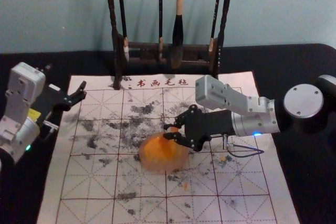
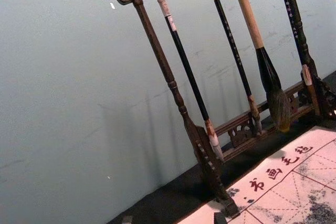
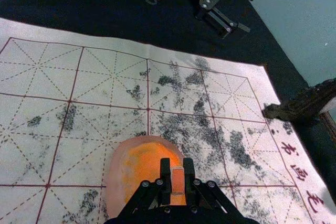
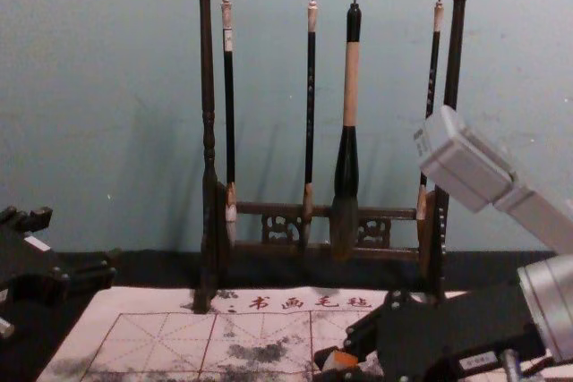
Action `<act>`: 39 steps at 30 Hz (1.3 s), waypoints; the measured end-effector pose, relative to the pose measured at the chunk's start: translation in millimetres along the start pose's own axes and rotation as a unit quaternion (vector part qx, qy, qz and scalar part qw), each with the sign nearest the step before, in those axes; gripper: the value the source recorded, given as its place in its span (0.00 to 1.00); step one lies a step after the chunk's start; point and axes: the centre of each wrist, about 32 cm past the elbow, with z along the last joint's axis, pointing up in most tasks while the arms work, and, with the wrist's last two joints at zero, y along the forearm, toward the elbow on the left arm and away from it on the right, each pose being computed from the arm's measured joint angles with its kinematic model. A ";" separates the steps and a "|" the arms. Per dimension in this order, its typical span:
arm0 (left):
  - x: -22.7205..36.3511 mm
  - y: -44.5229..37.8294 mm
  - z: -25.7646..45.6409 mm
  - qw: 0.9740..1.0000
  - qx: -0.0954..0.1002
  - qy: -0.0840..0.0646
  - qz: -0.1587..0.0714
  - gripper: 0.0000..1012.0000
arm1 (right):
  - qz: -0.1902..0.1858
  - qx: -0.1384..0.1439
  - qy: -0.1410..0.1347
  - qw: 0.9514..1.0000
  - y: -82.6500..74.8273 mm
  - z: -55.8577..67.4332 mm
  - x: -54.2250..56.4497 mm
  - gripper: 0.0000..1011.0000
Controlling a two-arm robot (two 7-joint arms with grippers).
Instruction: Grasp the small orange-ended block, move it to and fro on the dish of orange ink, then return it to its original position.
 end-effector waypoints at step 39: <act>0.0 0.0 0.0 1.000 0.000 0.000 0.000 0.99 | 0.010 -0.002 -0.009 1.000 -15.9 1.8 -20.7 0.14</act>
